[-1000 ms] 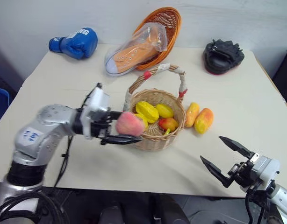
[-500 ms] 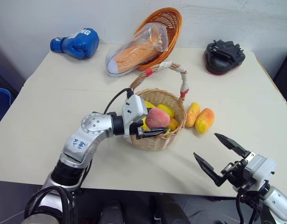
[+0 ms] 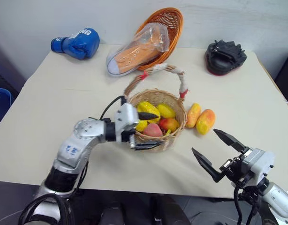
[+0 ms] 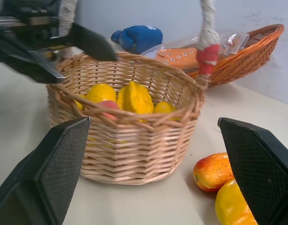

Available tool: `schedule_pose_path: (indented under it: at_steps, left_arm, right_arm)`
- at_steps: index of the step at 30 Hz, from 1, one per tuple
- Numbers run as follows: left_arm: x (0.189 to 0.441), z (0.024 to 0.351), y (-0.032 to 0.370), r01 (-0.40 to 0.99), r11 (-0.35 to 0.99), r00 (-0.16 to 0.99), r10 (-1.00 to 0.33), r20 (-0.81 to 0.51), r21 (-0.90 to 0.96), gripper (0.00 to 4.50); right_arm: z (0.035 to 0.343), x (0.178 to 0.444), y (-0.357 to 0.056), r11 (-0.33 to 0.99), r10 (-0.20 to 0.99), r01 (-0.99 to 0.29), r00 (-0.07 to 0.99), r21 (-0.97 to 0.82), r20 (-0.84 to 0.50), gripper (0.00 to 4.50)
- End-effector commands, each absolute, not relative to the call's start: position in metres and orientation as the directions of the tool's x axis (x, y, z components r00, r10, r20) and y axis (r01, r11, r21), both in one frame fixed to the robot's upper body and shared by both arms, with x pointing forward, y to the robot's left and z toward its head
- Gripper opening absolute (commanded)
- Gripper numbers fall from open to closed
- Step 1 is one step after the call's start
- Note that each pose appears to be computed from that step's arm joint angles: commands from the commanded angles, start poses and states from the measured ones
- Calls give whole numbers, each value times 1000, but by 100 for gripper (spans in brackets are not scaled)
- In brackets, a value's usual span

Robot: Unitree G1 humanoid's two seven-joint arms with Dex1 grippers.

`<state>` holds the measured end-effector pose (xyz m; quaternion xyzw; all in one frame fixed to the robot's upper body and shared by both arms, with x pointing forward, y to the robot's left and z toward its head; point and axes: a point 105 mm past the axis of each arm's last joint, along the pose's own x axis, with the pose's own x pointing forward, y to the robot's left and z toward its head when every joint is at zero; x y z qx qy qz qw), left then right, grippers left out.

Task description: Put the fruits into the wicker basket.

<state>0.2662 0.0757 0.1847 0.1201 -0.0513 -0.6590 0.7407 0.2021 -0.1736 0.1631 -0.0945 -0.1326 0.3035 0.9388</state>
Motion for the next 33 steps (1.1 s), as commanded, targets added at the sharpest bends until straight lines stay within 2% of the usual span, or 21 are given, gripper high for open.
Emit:
schedule_pose_path:
  at_steps: [1,7,12,15,18,20,22,24,30,33]
  left_arm:
    - [252,204,116,957,65,84,-995,-56,283,446]
    - [251,228,185,976,177,189,-978,-86,128,446]
    - [266,237,210,946,274,289,-955,-68,172,446]
    - [279,259,202,935,303,301,-953,42,184,446]
    - [288,273,194,932,313,296,-949,112,182,446]
    - [291,275,190,934,304,287,-951,114,185,446]
    - [292,273,186,946,271,258,-962,95,180,446]
    - [292,270,184,954,248,237,-968,82,170,446]
    - [290,256,173,960,226,214,-973,87,167,446]
    - [286,248,167,962,217,207,-975,77,165,446]
  right_arm:
    - [171,194,-192,840,537,-496,818,-220,207,450]
    - [157,180,-240,920,381,-359,915,-159,134,450]
    - [157,180,-247,913,391,-378,918,-153,64,450]
    - [177,211,-255,943,310,-307,951,-131,3,450]
    - [200,243,-251,935,338,-343,938,-85,-71,450]
    - [209,257,-245,924,365,-378,919,-66,-149,450]
    - [217,271,-232,906,422,-420,881,57,-214,450]
    - [222,290,-223,906,417,-420,862,55,-289,450]
    - [221,346,-215,956,286,-289,865,55,-412,450]
    - [219,365,-210,965,259,-253,857,74,-445,450]
